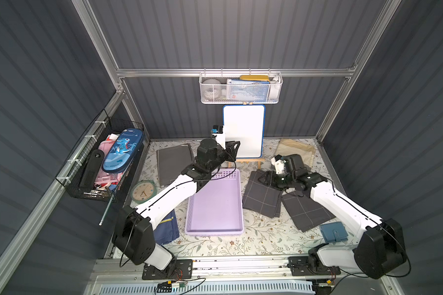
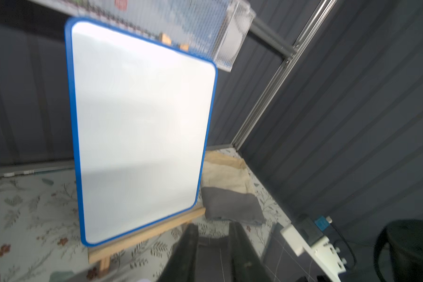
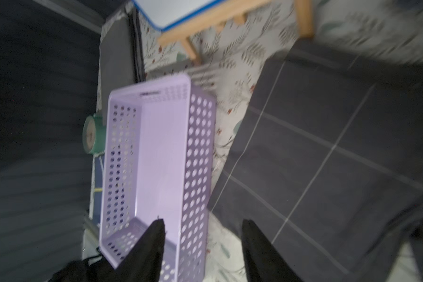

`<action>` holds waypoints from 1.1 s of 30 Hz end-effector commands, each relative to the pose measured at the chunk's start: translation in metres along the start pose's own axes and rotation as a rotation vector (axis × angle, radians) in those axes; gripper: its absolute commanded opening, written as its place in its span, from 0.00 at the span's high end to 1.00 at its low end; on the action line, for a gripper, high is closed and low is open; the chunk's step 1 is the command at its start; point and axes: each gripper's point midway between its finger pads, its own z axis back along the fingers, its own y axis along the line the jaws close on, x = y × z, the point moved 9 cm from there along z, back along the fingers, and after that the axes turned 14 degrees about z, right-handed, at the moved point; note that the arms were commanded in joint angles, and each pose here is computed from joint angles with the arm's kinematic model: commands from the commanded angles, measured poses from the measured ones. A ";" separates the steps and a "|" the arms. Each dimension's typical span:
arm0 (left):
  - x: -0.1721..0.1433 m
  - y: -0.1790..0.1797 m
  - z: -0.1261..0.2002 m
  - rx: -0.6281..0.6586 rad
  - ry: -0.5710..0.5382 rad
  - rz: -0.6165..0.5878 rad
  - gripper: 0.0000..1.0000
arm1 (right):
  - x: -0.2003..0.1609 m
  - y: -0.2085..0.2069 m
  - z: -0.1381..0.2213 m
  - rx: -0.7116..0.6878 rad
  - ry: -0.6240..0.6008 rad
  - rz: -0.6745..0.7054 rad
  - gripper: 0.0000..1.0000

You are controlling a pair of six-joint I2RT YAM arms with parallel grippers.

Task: Put the folded pillowcase in the basket
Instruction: Move the basket to the center of the board, then pick up the pillowcase from the center of the board.

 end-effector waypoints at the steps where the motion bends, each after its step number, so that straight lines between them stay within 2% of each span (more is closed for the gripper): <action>1: 0.019 -0.011 0.021 0.075 -0.007 0.141 0.75 | -0.042 0.015 -0.015 0.038 0.166 0.012 0.37; 2: 0.017 -0.005 0.023 0.138 0.031 0.199 0.75 | -0.048 0.018 -0.021 0.038 0.192 0.016 0.37; 4: 0.018 0.000 0.023 0.250 0.062 0.229 0.74 | -0.057 0.024 -0.032 0.033 0.230 0.040 0.37; 5: 0.010 0.004 0.022 0.297 0.104 0.247 0.71 | -0.059 0.027 -0.037 0.027 0.245 0.054 0.37; 7: -0.007 0.012 0.025 0.363 0.170 0.283 0.65 | -0.059 0.034 -0.047 0.048 0.249 0.068 0.37; 10: -0.028 0.025 0.041 0.435 0.205 0.328 0.61 | -0.058 0.041 -0.066 0.040 0.283 0.083 0.37; 14: -0.029 0.023 0.067 0.422 0.173 0.352 0.58 | -0.056 0.050 -0.090 0.053 0.326 0.092 0.37; 20: -0.025 0.018 0.089 0.417 0.157 0.349 0.55 | -0.050 0.070 -0.112 0.092 0.332 0.104 0.38; 27: -0.022 0.016 0.094 0.408 0.143 0.335 0.54 | -0.045 0.095 -0.135 0.132 0.345 0.128 0.38; 33: -0.024 0.017 0.093 0.413 0.143 0.331 0.52 | -0.045 0.100 -0.144 0.150 0.353 0.115 0.37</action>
